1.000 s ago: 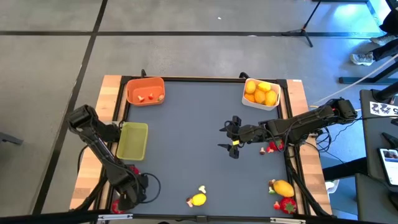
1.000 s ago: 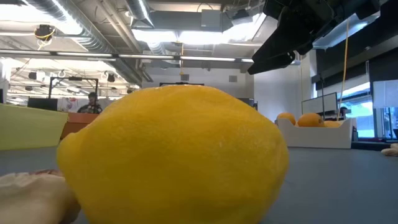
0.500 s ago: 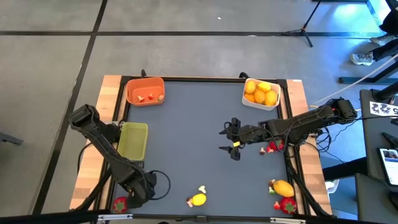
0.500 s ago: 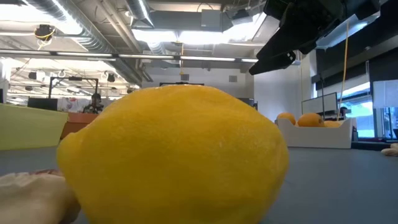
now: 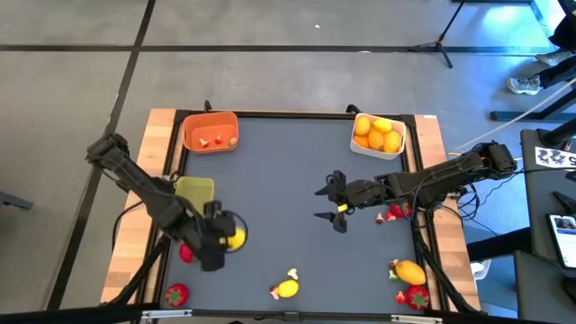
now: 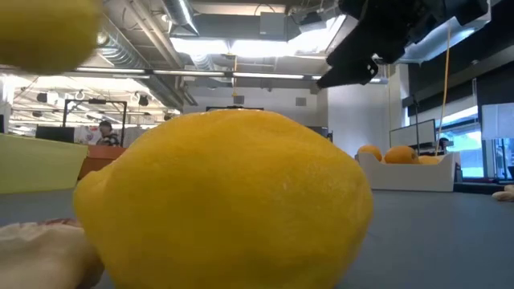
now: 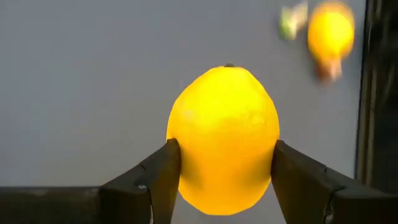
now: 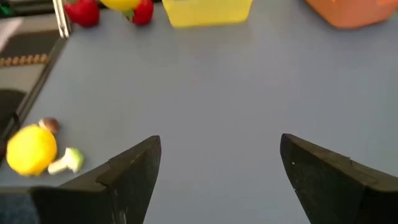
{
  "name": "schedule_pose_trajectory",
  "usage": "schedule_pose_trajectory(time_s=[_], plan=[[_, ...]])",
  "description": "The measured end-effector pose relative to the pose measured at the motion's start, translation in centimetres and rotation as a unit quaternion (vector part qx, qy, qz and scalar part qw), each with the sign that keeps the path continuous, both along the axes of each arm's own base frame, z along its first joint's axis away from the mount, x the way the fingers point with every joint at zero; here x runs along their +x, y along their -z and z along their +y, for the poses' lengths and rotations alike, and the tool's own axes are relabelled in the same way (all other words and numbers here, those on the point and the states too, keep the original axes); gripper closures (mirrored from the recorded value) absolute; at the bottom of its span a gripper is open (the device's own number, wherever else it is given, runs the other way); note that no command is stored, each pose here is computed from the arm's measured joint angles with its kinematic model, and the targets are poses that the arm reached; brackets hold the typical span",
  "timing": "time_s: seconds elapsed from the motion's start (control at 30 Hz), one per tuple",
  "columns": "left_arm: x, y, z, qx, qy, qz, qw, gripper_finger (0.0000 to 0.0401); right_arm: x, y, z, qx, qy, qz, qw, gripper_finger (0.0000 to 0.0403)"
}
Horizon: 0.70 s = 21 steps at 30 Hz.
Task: Sort produce into baskets
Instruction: Put the lemon into the white bin
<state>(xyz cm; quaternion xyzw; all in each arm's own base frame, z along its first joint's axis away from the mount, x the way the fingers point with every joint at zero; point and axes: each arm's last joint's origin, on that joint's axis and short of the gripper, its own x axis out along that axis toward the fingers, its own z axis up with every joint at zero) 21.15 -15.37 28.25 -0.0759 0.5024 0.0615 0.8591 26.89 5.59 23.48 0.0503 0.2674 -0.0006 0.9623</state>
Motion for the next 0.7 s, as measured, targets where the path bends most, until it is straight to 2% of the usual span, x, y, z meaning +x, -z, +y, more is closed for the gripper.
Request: schedule_pose_trajectory(time_s=[0.13,0.2,0.47,0.7], plan=[[1.0,-0.8,1.2,0.062,-0.016,-0.083,0.994,0.0191,0.4,-0.8,0.1,0.012,-0.004,-0.044,0.999,0.0075],[1.9,-1.2,1.7,0.077,-0.021,-0.116,0.99,0.0191,0.6,-1.3,0.2,0.024,-0.016,-0.072,0.997,0.0075],[5.9,-2.8,2.8,0.089,-0.028,-0.251,0.964,0.0191,1.7,-2.6,0.8,0.049,-0.066,-0.167,0.982,0.0075],[8.4,-3.0,3.5,0.09,-0.044,-0.308,0.946,0.0191,2.6,-2.3,1.2,0.057,-0.09,-0.201,0.974,0.0075]])
